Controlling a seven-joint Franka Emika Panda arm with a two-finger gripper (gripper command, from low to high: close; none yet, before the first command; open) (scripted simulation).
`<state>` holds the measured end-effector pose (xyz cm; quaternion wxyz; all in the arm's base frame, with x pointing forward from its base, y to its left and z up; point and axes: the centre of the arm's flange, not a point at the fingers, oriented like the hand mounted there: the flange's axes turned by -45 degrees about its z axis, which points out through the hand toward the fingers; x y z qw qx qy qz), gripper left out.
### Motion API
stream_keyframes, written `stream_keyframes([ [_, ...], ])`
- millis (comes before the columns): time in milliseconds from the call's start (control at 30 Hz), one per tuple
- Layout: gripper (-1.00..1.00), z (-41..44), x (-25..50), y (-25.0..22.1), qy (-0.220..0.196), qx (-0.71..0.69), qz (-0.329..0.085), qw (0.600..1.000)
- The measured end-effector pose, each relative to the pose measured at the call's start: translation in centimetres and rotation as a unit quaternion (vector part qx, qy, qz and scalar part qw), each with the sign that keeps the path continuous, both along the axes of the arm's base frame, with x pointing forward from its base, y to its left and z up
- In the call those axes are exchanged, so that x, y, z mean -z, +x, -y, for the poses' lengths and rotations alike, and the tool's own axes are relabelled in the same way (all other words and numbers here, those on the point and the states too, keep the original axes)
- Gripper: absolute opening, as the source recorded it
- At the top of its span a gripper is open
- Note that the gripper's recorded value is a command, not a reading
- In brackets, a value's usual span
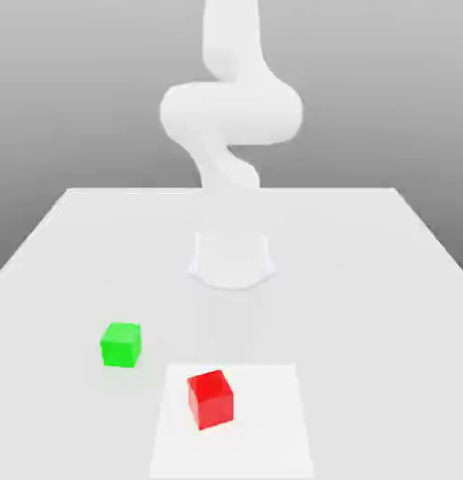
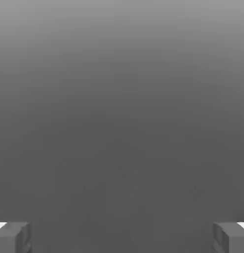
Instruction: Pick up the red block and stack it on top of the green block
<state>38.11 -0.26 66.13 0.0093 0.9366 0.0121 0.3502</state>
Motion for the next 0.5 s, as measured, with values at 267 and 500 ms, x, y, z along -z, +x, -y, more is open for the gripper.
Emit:
stream_keyframes([
  [267,0.00,1.2,18.3,6.7,-0.045,-0.055,-0.143,0.987],
  [500,0.00,2.2,34.1,6.0,-0.060,-0.113,-0.260,0.957],
])
